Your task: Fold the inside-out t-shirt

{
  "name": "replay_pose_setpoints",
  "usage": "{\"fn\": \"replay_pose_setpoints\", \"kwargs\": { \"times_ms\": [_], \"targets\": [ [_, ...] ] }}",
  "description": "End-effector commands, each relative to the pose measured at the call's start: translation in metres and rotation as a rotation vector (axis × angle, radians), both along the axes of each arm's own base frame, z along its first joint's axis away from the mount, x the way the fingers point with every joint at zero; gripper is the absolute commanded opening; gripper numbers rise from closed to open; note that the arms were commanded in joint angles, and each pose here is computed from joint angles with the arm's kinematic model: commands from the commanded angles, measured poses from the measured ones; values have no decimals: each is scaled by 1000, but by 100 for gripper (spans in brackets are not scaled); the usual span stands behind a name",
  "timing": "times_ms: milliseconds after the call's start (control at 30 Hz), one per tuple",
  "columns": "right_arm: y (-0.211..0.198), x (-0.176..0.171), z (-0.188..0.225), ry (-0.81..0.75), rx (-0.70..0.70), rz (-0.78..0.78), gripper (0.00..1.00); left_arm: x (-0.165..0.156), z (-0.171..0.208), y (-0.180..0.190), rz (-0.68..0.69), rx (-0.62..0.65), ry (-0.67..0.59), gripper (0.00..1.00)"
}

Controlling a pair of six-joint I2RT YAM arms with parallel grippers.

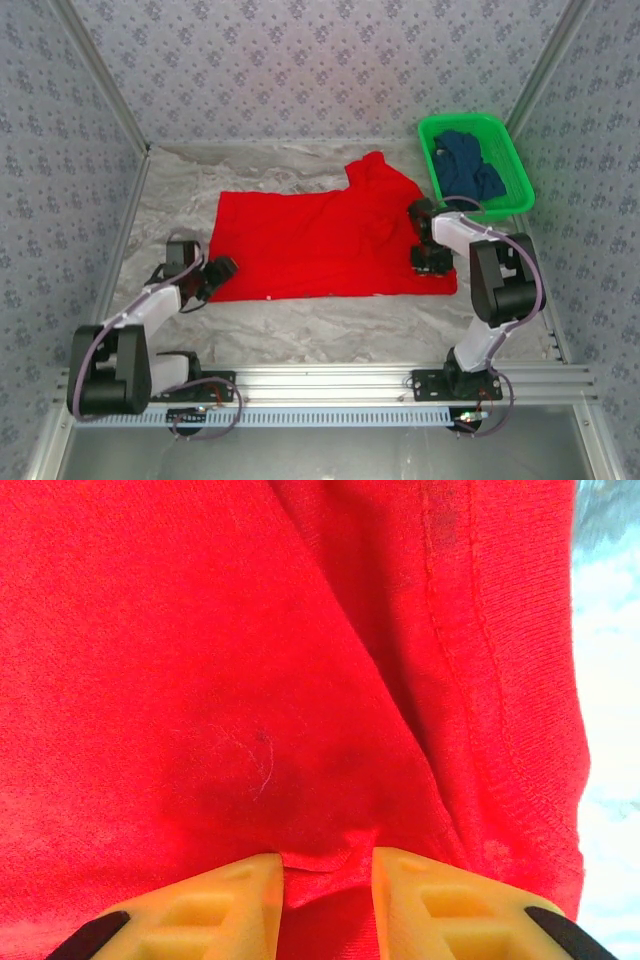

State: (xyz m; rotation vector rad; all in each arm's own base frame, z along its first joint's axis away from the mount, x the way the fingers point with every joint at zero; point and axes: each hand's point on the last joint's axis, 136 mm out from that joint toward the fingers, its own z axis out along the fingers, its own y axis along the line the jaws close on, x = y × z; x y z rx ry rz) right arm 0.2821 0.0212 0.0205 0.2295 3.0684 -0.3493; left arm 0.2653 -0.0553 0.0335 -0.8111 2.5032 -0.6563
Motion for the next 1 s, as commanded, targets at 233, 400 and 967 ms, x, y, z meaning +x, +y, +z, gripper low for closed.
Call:
{"fn": "replay_pose_setpoints", "kwargs": {
  "times_ms": [233,400,967],
  "targets": [
    [-9,-63,22,53,-83,-55,35,-78,-17,4,81,-23,180,67],
    [27,-9,49,-162,102,12,38,-25,28,8,60,17,16,68],
    [34,57,-10,-22,186,-9,32,114,39,0,-6,31,-75,68]
  ]
}}
